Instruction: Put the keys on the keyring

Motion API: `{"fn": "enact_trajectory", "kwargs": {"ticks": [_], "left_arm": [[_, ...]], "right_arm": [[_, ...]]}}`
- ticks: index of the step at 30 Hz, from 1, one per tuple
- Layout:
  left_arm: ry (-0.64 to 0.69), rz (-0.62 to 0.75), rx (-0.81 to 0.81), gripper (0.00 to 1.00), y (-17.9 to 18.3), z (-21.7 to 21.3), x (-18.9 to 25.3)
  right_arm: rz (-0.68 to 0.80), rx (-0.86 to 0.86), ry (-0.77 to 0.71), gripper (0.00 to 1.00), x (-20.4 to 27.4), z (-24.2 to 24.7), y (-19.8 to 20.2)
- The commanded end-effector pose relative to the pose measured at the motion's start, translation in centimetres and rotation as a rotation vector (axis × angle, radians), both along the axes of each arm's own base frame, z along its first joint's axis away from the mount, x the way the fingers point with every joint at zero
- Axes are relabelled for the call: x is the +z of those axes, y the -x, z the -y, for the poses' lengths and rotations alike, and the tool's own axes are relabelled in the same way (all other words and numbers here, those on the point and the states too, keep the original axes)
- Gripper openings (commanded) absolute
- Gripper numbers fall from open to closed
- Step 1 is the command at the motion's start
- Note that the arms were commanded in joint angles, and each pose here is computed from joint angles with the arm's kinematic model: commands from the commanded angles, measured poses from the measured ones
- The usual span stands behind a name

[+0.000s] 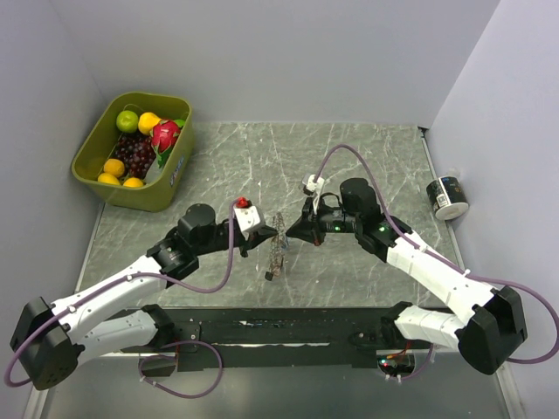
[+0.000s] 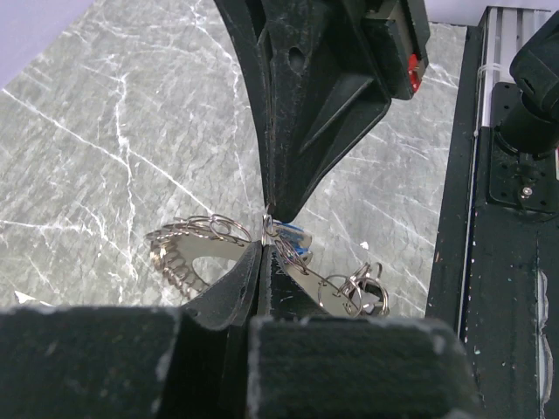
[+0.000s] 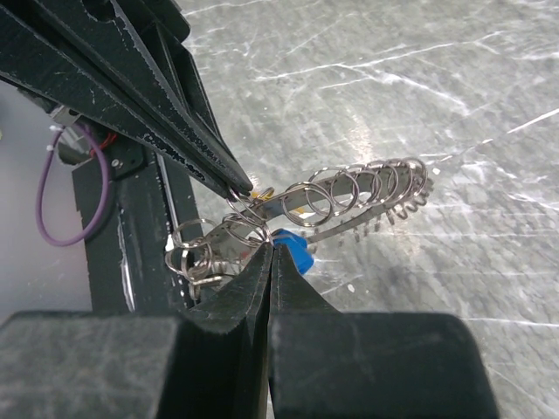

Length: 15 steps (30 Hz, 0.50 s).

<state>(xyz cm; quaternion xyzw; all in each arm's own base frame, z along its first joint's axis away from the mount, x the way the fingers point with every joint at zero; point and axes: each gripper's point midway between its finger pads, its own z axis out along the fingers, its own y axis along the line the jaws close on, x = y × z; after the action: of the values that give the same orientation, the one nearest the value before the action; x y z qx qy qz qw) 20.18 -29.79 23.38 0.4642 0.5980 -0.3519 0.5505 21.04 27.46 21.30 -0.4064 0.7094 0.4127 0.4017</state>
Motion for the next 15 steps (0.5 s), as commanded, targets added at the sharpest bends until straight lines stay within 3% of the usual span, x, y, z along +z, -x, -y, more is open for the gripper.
{"fn": "enact_trajectory", "kwargs": {"ticks": [1,4,5,10,15], "left_arm": [[0.165,0.124,-0.048,0.01,0.9,0.5,4.6],[0.194,0.131,-0.043,0.01,0.9,0.5,4.8],[0.201,0.135,-0.039,0.01,0.9,0.4,4.9],[0.230,0.162,-0.030,0.01,0.8,0.4,5.2],[0.238,0.182,-0.028,0.01,0.7,0.4,5.0]], "right_arm": [[0.041,0.018,-0.028,0.00,1.7,-0.6,-0.5],[0.045,0.036,-0.042,0.03,2.0,-0.7,-0.2],[0.051,0.039,-0.044,0.14,2.1,-0.7,-0.2],[0.110,-0.007,-0.041,0.45,2.8,0.1,-0.5],[0.222,-0.077,-0.075,0.81,4.3,1.6,-0.4]]}}
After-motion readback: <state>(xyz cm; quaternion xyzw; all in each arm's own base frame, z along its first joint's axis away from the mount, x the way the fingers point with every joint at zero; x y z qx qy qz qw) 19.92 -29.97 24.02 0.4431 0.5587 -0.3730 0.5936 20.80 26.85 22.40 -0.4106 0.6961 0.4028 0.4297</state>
